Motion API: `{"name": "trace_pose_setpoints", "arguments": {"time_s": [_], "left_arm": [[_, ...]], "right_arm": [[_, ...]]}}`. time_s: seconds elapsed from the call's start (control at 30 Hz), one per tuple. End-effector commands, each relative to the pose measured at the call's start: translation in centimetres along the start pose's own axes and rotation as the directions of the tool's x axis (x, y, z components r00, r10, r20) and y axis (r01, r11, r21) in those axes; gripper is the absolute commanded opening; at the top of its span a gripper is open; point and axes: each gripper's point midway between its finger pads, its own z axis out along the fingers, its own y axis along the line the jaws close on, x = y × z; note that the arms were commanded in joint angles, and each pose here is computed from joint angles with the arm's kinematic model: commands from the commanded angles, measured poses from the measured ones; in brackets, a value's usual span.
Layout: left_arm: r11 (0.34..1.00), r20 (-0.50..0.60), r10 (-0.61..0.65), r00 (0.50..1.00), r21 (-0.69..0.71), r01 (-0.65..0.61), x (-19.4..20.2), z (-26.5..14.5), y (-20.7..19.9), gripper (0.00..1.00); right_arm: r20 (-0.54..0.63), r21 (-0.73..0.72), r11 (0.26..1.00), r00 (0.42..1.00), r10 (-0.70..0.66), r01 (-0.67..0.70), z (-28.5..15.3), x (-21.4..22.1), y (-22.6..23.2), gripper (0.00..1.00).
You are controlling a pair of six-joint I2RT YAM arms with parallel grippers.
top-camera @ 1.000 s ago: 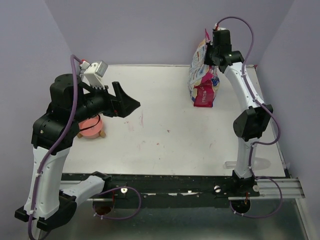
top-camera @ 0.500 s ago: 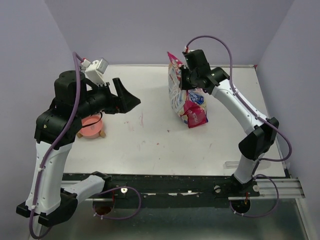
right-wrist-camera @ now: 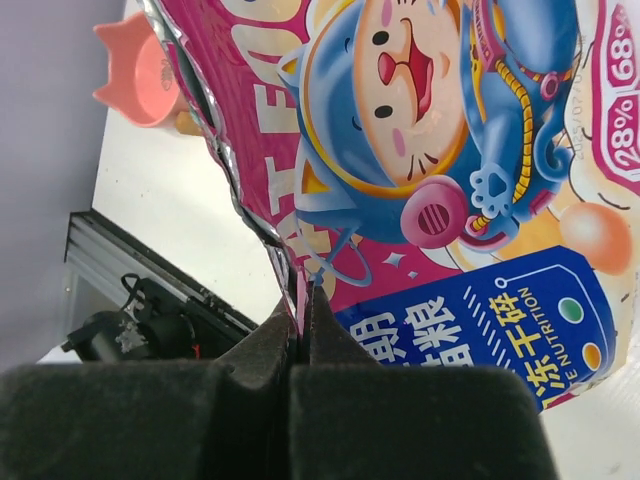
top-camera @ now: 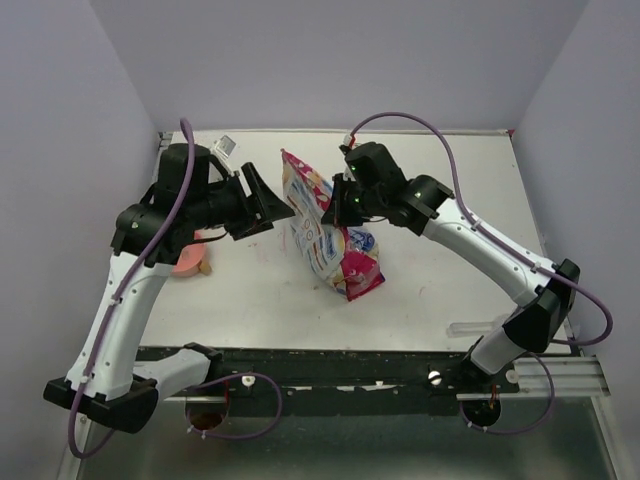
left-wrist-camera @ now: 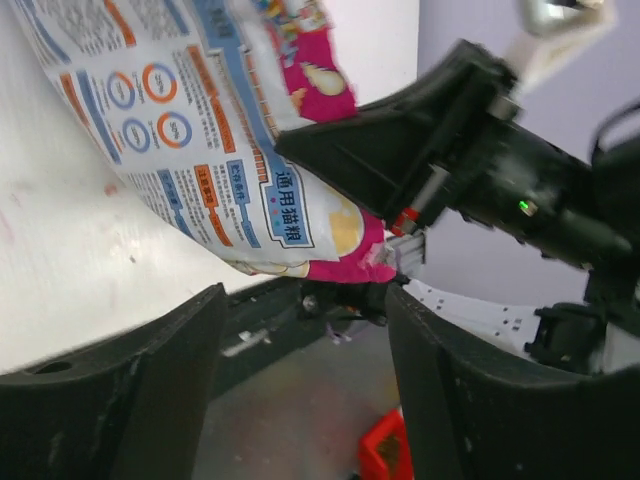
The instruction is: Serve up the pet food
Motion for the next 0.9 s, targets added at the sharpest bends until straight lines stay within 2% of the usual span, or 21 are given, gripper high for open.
{"name": "trace_pose_setpoints", "arguments": {"time_s": [0.0, 0.07, 0.17, 0.37, 0.43, 0.6, 0.73, 0.87], "left_arm": [[0.95, -0.087, -0.311, 0.946, 0.013, 0.313, 0.6, 3.4, -0.2, 0.75], [0.938, -0.086, -0.343, 0.935, 0.022, 0.346, 0.2, 4.4, -0.4, 0.78], [0.909, -0.043, -0.416, 0.908, -0.036, 0.415, -0.5, 5.8, 0.9, 0.83], [0.781, -0.044, -0.623, 0.781, -0.083, 0.619, -1.3, 8.2, 0.4, 0.88], [0.764, -0.026, -0.643, 0.765, -0.09, 0.639, -1.8, 8.9, 0.0, 0.88], [0.76, 0.026, -0.636, 0.771, -0.146, 0.633, -2.8, 10.5, -0.2, 0.86], [0.741, 0.019, -0.655, 0.756, -0.181, 0.646, -2.1, 12.1, 0.0, 0.81], [0.743, 0.028, -0.64, 0.768, -0.235, 0.627, -0.9, 12.4, 0.8, 0.75]], "right_arm": [[0.081, -0.217, 0.976, 0.997, 0.008, 0.009, -3.4, -2.1, 5.0, 0.01], [0.105, -0.258, 0.964, 0.994, -0.038, 0.064, -4.0, -2.1, 5.5, 0.01], [0.142, -0.288, 0.949, 0.986, -0.092, 0.13, -4.0, -1.6, 5.4, 0.01], [0.117, -0.267, 0.94, 0.975, -0.188, 0.214, -4.4, -1.4, 5.1, 0.01], [0.14, -0.269, 0.932, 0.967, -0.212, 0.243, -4.9, -1.7, 5.1, 0.01], [0.143, -0.281, 0.921, 0.961, -0.238, 0.27, -5.3, -1.7, 5.4, 0.01], [0.139, -0.282, 0.913, 0.954, -0.264, 0.294, -5.7, -1.4, 5.3, 0.05], [0.149, -0.262, 0.915, 0.95, -0.276, 0.307, -5.9, -1.5, 4.9, 0.1]]}}
